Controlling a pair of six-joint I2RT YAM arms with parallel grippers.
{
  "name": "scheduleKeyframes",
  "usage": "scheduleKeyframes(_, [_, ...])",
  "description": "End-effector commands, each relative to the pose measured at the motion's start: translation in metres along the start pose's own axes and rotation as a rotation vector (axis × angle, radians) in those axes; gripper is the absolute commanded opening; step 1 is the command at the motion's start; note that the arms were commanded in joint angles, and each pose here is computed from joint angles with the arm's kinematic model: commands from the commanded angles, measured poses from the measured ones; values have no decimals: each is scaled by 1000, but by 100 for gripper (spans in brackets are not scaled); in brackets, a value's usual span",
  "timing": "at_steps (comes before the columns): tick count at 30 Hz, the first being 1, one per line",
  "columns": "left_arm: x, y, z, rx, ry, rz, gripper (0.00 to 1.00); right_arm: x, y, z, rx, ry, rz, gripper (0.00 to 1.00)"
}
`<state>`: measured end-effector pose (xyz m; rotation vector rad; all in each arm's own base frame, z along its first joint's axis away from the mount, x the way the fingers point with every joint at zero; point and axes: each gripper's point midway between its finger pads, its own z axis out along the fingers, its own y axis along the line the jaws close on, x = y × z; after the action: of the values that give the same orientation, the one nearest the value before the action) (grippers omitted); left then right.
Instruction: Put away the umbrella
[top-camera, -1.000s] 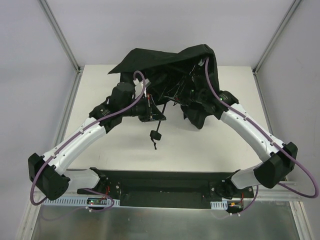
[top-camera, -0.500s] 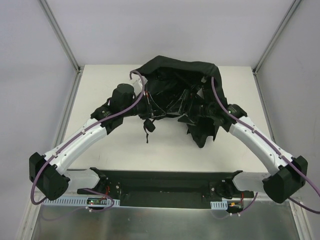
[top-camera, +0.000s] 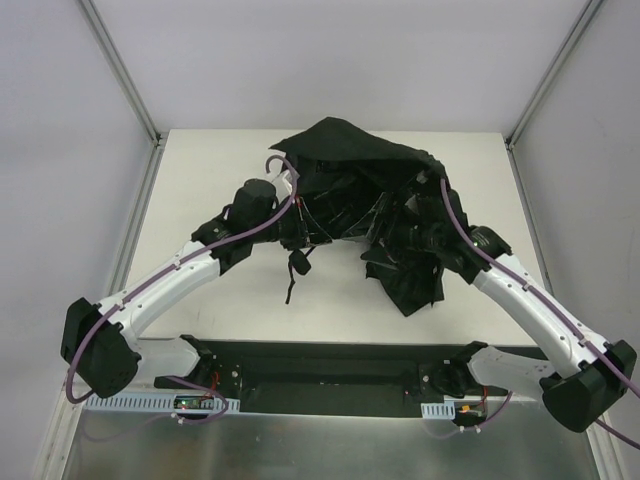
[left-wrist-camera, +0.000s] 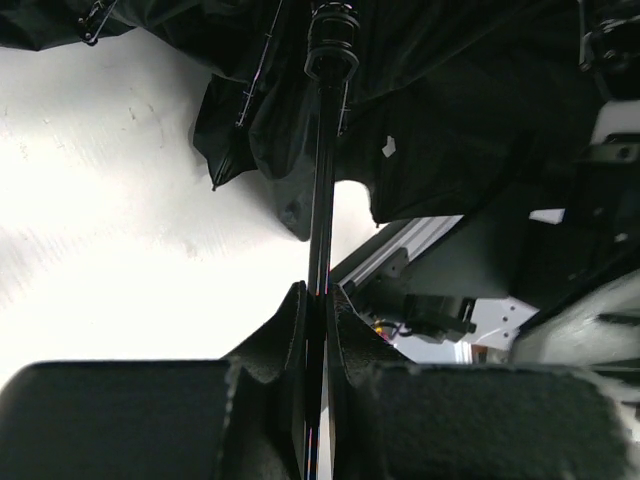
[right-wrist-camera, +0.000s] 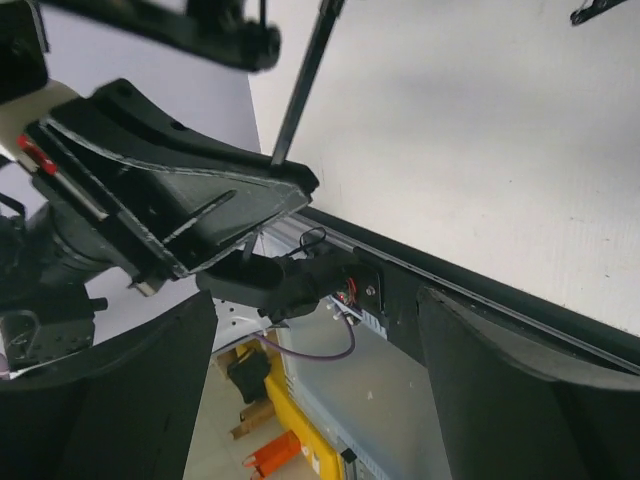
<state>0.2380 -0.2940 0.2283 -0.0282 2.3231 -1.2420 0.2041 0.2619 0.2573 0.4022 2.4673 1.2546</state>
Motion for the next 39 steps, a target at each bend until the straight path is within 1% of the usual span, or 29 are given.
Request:
scheduleKeyframes(1, [-55,-37,4,65,-164,-63,0,26,11,10,-119,175,-95,82])
scheduleKeyframes(2, [-64,-42,3,69,-186,-73,0,28,4,10,-79,189,-123,82])
scheduleKeyframes(3, [-71,-45,4,70,-198,-122,0,31,-4,10,-42,193,-156,83])
scheduleKeyframes(5, [-84,-53,7,126,-215,-206,0,39,-9,11,-63,221,-192,87])
scheduleKeyframes(6, [-89,-60,9,164,-222,-207,0,46,-16,13,-70,259,-191,87])
scheduleKeyframes(8, [-94,-78,9,243,-213,-172,0,53,-36,13,-50,339,-167,87])
scheduleKeyframes(10, [-86,-87,7,280,-172,-135,0,55,-58,11,10,365,-198,86])
scheduleKeyframes(11, [-82,-84,4,275,-175,-126,0,55,-69,11,41,376,-214,88])
scheduleKeyframes(12, [-80,-84,0,278,-190,-109,0,58,-72,10,32,406,-221,88])
scheduleKeyframes(14, [-73,-78,-8,275,-204,-77,0,59,-76,7,36,426,-267,86])
scheduleKeyframes(17, [-71,-73,-27,255,-263,33,0,49,-68,-4,0,367,-371,86])
scheduleKeyframes(18, [-72,-72,-35,247,-301,74,0,40,-69,-8,8,320,-399,86])
scheduleKeyframes(19, [-72,-70,-44,242,-336,105,0,27,-72,-13,35,242,-428,86])
scheduleKeyframes(20, [-73,-70,-53,242,-372,136,0,9,-66,-17,26,123,-459,88])
scheduleKeyframes(22, [-72,-66,-67,236,-423,153,0,-15,-31,-25,-153,-62,-480,90])
scheduleKeyframes(23, [-69,-65,-73,242,-435,139,0,-24,-10,-31,-251,-141,-463,92])
scheduleKeyframes(24, [-68,-65,-79,249,-456,126,0,-32,12,-34,-370,-205,-433,93])
scheduleKeyframes(25, [-68,-63,-80,252,-464,99,0,-34,27,-33,-477,-229,-405,94])
scheduleKeyframes(26, [-67,-61,-81,253,-470,73,0,-39,44,-35,-561,-241,-370,94])
scheduleKeyframes(27, [-69,-61,-84,251,-486,75,0,-40,51,-33,-580,-224,-344,93])
scheduleKeyframes(28, [-72,-60,-85,240,-504,88,0,-42,50,-26,-548,-195,-319,93])
scheduleKeyframes(30, [-77,-59,-91,211,-533,130,0,-35,54,-28,-498,-148,-359,90])
scheduleKeyframes(32, [-80,-54,-91,166,-537,184,0,-33,50,-33,-401,-136,-362,88])
scheduleKeyframes(34, [-81,-45,-88,121,-545,240,0,-38,50,-42,-325,-146,-286,83])
scheduleKeyframes(35, [-84,-38,-87,86,-558,251,0,-37,53,-48,-312,-145,-252,82])
scheduleKeyframes(37, [-89,-27,-88,27,-589,296,0,-33,63,-57,-344,-159,-187,81])
scheduleKeyframes(38, [-90,-25,-88,7,-586,339,0,-32,65,-61,-346,-170,-145,81])
scheduleKeyframes(39, [-96,-19,-88,-44,-606,371,0,-31,62,-66,-337,-177,-135,80])
